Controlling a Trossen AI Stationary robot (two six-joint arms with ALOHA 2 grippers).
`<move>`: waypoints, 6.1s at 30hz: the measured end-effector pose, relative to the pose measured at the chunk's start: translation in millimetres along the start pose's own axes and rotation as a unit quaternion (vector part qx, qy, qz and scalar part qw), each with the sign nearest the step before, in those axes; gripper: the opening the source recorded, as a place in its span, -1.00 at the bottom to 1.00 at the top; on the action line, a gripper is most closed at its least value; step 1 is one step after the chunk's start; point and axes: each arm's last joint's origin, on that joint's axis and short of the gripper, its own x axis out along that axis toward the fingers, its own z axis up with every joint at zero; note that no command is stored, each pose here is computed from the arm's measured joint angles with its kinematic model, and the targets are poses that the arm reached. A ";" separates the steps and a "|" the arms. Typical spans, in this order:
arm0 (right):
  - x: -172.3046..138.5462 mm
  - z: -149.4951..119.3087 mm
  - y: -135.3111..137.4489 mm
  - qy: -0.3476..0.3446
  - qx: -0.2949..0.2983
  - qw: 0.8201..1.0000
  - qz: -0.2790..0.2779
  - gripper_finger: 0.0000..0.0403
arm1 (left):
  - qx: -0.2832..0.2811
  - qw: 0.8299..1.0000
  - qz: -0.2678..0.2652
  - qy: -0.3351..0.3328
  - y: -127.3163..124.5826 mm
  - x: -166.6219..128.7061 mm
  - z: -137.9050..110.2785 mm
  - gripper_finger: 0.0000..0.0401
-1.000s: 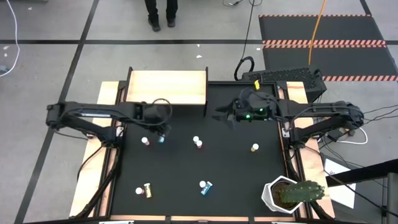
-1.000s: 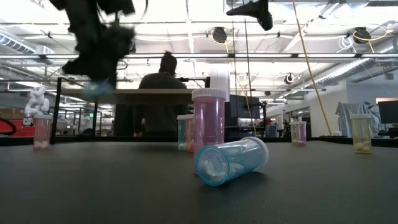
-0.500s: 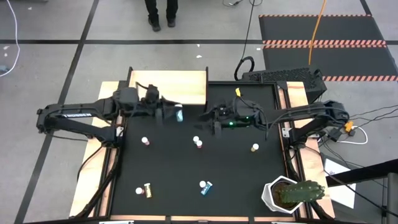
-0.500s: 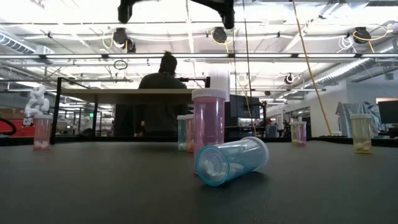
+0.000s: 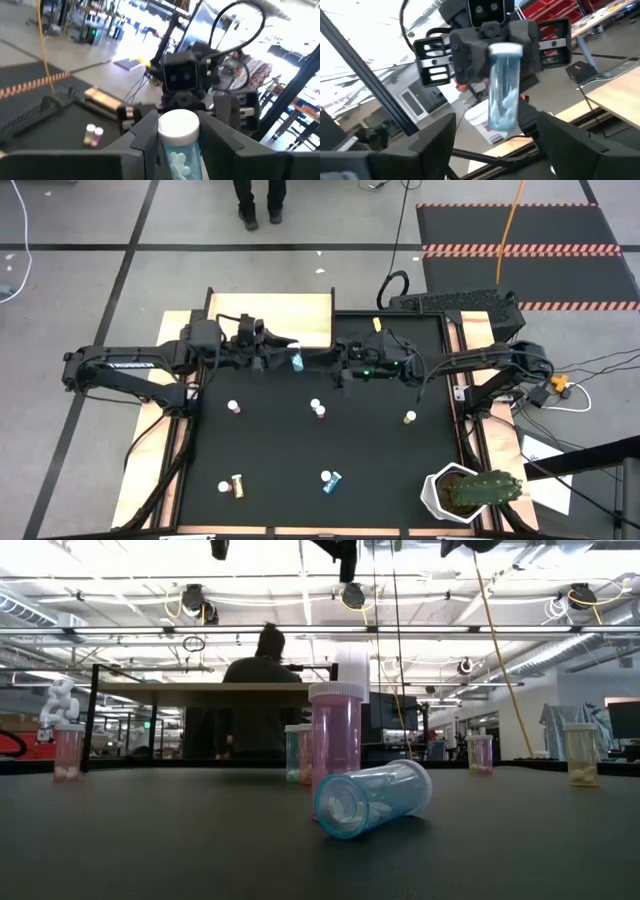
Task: Pick and place medicine bottles onto shelf by color
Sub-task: Put the top left blue pill bottle on the shelf
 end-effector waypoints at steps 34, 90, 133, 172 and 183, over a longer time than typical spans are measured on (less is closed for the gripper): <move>-5.0 58.0 -12.0 -0.127 0.088 0.985 0.075 0.31 | 0.054 0.985 0.011 -0.161 8.4 7.1 27.1 -0.40; 35.7 73.0 -25.7 -0.066 0.017 0.991 0.113 -0.57 | 0.046 0.982 0.003 -0.185 17.4 3.1 37.2 -0.40; 24.6 79.3 -22.6 -0.002 -0.140 0.980 0.142 -0.49 | 0.158 0.980 0.017 0.115 -34.4 -15.5 110.9 0.05; 24.1 81.3 -24.9 -0.007 -0.133 0.981 0.139 -0.49 | 0.155 0.980 0.031 0.117 -27.2 -0.9 107.4 0.10; 24.1 81.1 -25.0 -0.006 -0.132 0.981 0.139 -0.49 | 0.146 0.982 0.032 0.120 -27.0 -1.1 106.9 -0.11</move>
